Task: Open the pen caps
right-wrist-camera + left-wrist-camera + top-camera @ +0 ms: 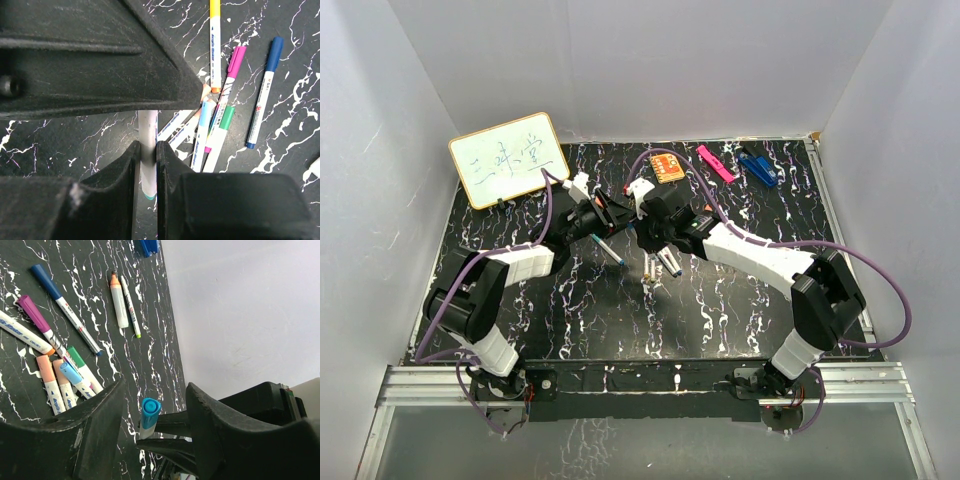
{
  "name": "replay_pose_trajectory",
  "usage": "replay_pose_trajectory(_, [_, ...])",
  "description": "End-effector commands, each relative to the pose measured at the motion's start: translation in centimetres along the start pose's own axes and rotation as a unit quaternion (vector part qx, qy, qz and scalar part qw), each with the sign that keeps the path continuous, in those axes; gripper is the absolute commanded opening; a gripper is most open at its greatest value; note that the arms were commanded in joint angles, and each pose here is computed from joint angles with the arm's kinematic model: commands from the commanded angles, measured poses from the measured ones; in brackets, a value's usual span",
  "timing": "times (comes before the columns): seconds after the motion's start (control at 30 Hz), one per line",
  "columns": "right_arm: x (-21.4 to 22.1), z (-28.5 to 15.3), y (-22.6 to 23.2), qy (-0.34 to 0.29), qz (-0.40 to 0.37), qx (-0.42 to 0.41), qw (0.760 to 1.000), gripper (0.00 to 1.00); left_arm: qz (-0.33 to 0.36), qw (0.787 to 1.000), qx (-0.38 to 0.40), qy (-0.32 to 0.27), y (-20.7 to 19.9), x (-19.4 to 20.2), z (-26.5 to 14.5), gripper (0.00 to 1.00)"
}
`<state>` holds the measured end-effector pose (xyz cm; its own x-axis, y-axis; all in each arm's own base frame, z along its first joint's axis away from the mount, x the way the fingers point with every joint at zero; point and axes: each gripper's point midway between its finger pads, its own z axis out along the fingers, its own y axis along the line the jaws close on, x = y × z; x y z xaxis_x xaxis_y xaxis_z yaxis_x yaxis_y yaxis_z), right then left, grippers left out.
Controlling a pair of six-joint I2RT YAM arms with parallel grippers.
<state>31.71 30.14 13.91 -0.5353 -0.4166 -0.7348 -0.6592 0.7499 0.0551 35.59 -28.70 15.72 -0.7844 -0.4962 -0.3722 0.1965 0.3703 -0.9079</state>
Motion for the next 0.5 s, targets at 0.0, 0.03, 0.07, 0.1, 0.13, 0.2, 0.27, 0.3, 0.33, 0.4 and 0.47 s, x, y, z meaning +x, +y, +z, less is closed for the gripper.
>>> replay_pose_trajectory(0.0, [-4.17,-0.54,0.33,-0.059,0.003,-0.002,0.998,0.0,0.017,0.999,0.028,0.001,-1.56,-0.17,0.38,0.49])
replay_pose_trajectory(0.03, [-4.2,-0.51,0.35,-0.059,0.003,-0.002,0.998,0.0,0.016,0.999,0.028,0.001,-1.53,-0.16,0.36,0.48])
replay_pose_trajectory(0.07, [-4.24,-0.47,0.34,-0.059,0.003,-0.002,0.998,0.0,0.017,0.999,0.027,0.001,-1.5,-0.09,0.37,0.47])
replay_pose_trajectory(0.1, [-4.31,-0.51,0.36,-0.06,0.003,-0.002,0.998,0.0,0.016,0.999,0.028,0.002,-1.49,-0.02,0.38,0.45])
replay_pose_trajectory(0.13, [-4.33,-0.49,0.37,-0.06,0.003,-0.002,0.998,0.0,0.016,0.999,0.028,0.001,-1.51,-0.04,0.38,0.43])
replay_pose_trajectory(0.2, [-4.36,-0.49,0.39,-0.06,0.003,-0.003,0.998,0.0,0.016,0.999,0.028,0.001,-1.48,-0.03,0.38,0.39])
replay_pose_trajectory(0.27, [-4.41,-0.49,0.42,-0.06,0.003,-0.003,0.998,0.0,0.016,0.999,0.029,0.0,-1.55,-0.09,0.38,0.36])
replay_pose_trajectory(0.3, [-4.41,-0.48,0.44,-0.06,0.003,-0.004,0.998,0.0,0.017,0.999,0.028,0.0,-1.55,-0.09,0.37,0.35])
replay_pose_trajectory(0.33, [-4.43,-0.49,0.41,-0.06,0.003,-0.003,0.998,0.0,0.016,0.999,0.028,-0.001,-1.53,-0.1,0.37,0.34])
replay_pose_trajectory(0.4, [-4.38,-0.56,0.42,-0.06,0.003,-0.004,0.998,0.0,0.017,0.999,0.028,-0.002,-1.56,-0.19,0.36,0.33])
replay_pose_trajectory(0.47, [-4.26,-0.53,0.41,-0.058,0.003,-0.004,0.998,0.0,0.017,0.999,0.027,-0.003,-1.57,-0.19,0.34,0.31])
